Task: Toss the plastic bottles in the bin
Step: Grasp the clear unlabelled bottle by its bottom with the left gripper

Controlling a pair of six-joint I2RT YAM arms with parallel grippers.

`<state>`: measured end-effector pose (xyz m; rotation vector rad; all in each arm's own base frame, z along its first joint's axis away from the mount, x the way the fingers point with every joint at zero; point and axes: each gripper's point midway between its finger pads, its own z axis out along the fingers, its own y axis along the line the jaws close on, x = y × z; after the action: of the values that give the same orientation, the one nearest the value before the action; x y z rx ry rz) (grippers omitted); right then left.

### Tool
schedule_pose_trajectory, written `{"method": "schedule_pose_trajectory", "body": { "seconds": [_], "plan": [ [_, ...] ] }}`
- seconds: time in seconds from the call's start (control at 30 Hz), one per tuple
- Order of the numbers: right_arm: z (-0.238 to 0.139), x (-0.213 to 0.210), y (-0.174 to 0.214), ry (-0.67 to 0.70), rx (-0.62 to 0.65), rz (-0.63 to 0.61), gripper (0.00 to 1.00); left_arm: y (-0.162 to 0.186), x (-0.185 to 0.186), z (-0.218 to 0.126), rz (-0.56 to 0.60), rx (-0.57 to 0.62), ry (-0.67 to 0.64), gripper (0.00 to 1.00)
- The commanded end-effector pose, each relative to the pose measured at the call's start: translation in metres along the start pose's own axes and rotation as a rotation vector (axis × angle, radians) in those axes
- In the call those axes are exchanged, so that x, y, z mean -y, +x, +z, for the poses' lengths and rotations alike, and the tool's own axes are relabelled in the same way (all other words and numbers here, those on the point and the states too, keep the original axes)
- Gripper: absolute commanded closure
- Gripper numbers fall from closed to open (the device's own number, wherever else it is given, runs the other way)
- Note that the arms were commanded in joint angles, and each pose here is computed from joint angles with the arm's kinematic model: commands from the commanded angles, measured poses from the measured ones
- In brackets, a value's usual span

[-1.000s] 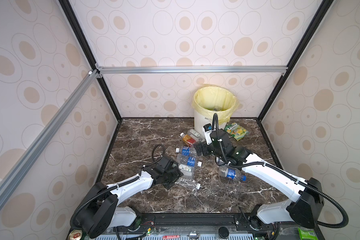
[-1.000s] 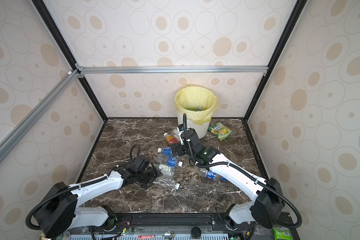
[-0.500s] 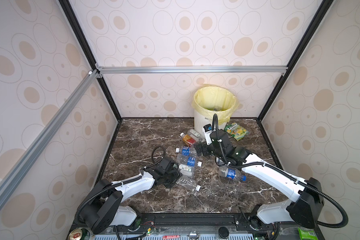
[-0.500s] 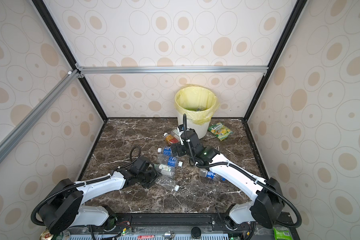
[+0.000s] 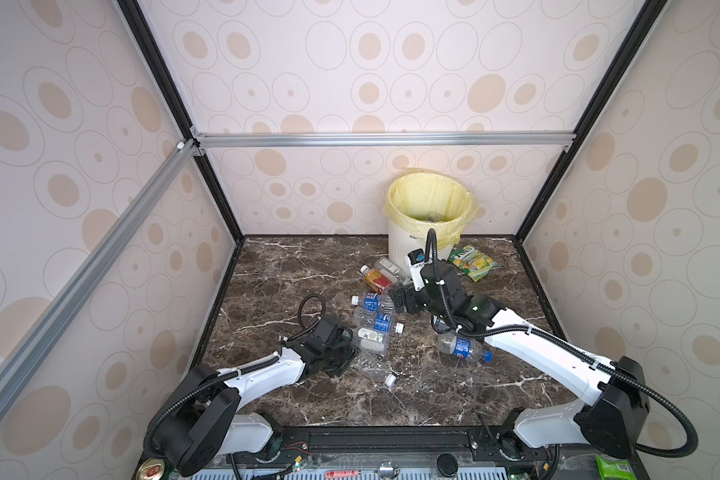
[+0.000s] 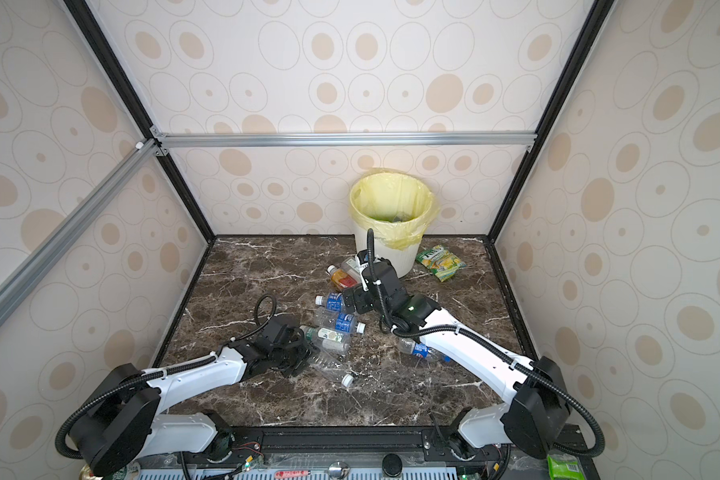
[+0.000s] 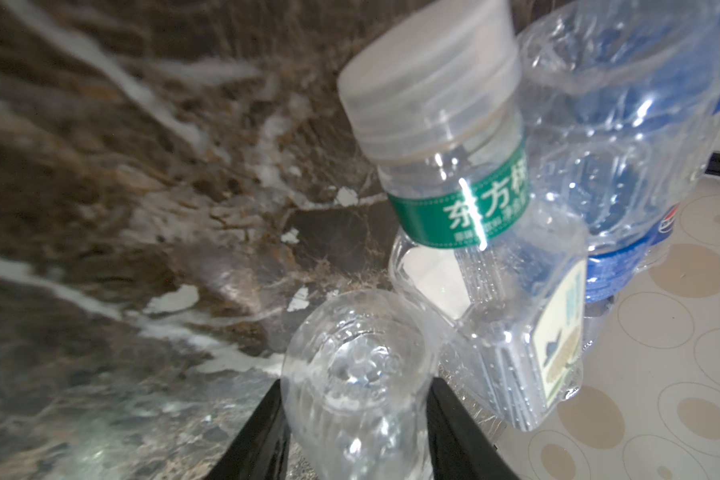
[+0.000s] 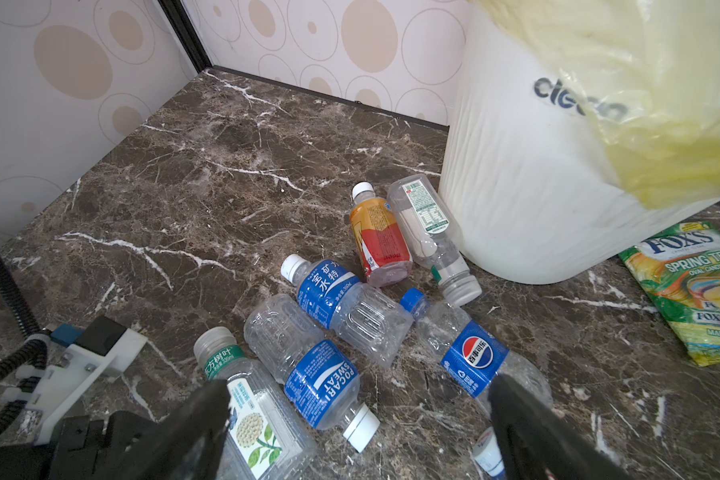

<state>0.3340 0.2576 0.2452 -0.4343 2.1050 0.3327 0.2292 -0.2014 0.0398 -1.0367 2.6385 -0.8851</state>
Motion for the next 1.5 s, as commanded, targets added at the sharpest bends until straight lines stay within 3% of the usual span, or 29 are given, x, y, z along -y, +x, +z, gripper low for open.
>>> {"method": "schedule_pose_trajectory", "body": {
  "seconds": [0.0,0.77,1.03,1.27,1.47],
  "plan": [
    [-0.007,0.002,-0.004,0.007,0.023,0.004,0.0,-0.016,-0.038,-0.006,-0.042,0.066,-0.113,0.5],
    [-0.008,0.004,-0.007,0.022,0.026,-0.011,0.0,-0.17,-0.096,-0.067,-0.132,0.392,-0.233,0.52],
    [-0.008,0.005,-0.008,0.027,0.031,-0.021,0.0,-0.199,-0.082,-0.069,-0.127,0.451,-0.216,0.44],
    [-0.008,0.008,-0.001,0.036,0.028,-0.017,0.0,-0.207,-0.078,-0.057,-0.15,0.442,-0.194,0.44],
    [-0.011,0.01,-0.001,0.046,0.031,-0.027,0.0,-0.213,-0.071,-0.06,-0.139,0.458,-0.179,0.54]
  ]
}}
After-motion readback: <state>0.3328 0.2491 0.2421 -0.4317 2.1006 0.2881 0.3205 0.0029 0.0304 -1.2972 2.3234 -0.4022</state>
